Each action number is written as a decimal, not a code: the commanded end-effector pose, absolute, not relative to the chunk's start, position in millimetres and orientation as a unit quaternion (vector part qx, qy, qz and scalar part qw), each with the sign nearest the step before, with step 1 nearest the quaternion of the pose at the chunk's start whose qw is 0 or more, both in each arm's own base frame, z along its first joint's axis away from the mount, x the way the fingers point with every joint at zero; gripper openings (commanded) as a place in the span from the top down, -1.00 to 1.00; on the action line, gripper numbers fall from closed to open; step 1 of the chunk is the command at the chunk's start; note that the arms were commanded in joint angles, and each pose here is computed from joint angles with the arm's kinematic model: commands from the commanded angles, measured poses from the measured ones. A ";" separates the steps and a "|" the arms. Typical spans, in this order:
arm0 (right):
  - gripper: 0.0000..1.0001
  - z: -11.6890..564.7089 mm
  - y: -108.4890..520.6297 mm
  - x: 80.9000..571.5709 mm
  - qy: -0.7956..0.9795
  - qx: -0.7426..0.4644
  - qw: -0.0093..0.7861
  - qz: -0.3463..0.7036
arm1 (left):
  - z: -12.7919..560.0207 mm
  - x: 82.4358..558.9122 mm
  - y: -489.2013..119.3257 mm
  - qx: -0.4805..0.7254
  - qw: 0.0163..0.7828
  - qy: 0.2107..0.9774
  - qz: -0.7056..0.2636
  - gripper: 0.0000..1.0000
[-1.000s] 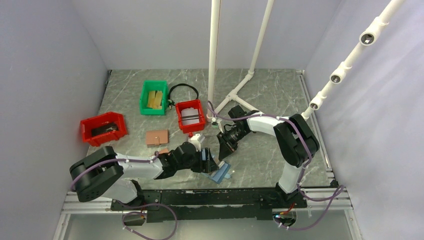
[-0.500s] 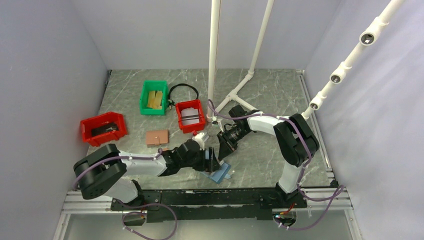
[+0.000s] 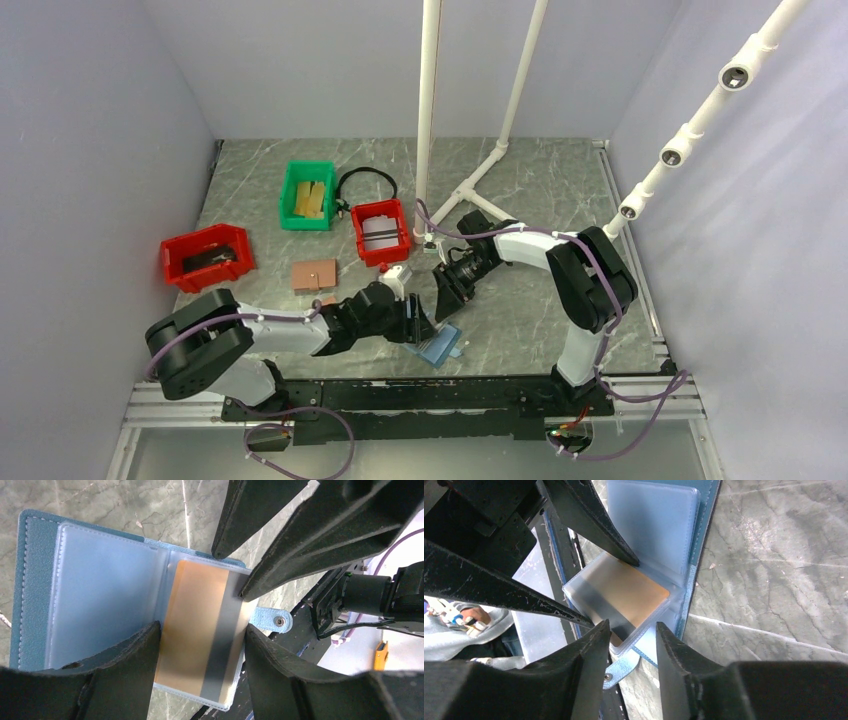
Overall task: Take the credit cards out of the card holder
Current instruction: Remove the credit card from the card holder.
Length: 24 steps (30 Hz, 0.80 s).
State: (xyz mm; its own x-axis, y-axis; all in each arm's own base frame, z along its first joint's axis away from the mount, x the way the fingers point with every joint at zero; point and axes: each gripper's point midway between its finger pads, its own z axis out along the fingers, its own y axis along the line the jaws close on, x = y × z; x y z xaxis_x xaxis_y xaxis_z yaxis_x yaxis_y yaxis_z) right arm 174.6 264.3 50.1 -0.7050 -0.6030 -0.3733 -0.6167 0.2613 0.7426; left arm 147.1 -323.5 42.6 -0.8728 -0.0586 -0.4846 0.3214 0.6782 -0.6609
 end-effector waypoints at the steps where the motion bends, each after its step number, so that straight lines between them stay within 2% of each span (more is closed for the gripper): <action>1: 0.09 59.0 270.0 182.3 0.784 -0.396 0.025 0.477 | 30.0 142.3 -312.7 0.054 0.224 0.888 -0.397 -0.21; 4: 0.00 58.3 268.7 183.6 0.786 -0.397 0.027 0.474 | 31.9 143.1 -312.7 0.047 0.220 0.882 -0.414 -0.21; 10: 0.00 51.8 265.7 187.8 0.798 -0.393 0.030 0.457 | 32.4 142.2 -311.2 0.038 0.209 0.874 -0.437 -0.23; 18: -0.31 62.5 268.1 184.1 0.780 -0.400 0.033 0.479 | 33.1 143.5 -310.8 0.030 0.204 0.868 -0.452 -0.22; 24: -0.30 50.1 263.2 190.6 0.800 -0.397 0.038 0.448 | 35.3 144.0 -310.4 0.025 0.202 0.863 -0.461 -0.23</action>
State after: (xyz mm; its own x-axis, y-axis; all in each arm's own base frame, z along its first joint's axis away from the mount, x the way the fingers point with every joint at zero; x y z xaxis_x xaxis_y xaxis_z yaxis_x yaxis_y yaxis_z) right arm 179.5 262.6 48.1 -0.6987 -0.6052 -0.3816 -0.6325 0.2733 0.7247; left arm 149.2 -317.0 46.2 -0.9042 -0.1540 -0.3984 0.2523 0.5600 -0.7891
